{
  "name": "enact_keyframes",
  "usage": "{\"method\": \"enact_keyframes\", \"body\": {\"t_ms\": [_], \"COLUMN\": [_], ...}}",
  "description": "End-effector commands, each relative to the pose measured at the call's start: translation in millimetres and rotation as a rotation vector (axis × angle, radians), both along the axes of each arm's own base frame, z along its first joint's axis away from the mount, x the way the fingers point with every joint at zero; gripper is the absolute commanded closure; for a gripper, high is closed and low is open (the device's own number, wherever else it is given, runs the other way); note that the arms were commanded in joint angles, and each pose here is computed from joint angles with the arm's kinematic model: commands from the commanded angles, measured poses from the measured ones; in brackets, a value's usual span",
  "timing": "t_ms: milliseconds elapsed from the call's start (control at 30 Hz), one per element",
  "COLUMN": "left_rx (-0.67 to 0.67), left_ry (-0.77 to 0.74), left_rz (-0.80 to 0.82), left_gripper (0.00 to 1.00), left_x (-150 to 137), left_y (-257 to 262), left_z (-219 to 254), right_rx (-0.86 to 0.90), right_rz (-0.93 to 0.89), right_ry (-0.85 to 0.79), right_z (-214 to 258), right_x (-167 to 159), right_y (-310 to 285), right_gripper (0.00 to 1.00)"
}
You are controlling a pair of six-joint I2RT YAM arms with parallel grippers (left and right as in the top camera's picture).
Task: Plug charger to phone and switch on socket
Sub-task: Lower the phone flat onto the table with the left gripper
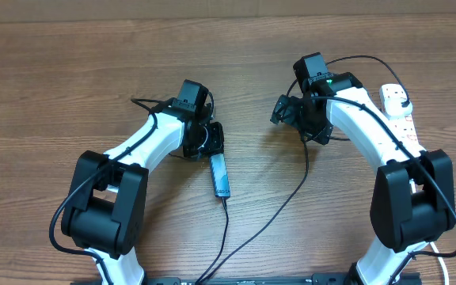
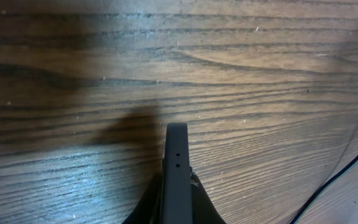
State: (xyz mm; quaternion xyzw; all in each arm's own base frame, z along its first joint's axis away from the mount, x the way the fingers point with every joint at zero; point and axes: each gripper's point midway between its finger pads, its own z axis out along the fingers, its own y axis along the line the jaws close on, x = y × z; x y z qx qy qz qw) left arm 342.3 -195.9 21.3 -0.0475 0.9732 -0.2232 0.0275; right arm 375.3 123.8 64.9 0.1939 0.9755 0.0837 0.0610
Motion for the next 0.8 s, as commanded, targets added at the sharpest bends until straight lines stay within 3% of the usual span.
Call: {"method": "enact_keyframes", "body": {"t_ms": [0,767], "left_rx": [0.005,0.031], "left_ry": [-0.001,-0.011], "left_rz": [-0.018,0.02], "left_gripper": [0.95,0.91], "left_x": [-4.8,-8.0], "left_y": [-3.9,1.7], "left_z": [-0.8,-17.4], "right_rx": [-0.006,-0.007], "right_rz": [0.001,0.001], "right_ry": [-0.02,-0.021], "right_z": [6.6,6.6], "right_x": [0.2,0.4], "right_y": [-1.2,-1.2], "right_gripper": [0.0,0.0]}}
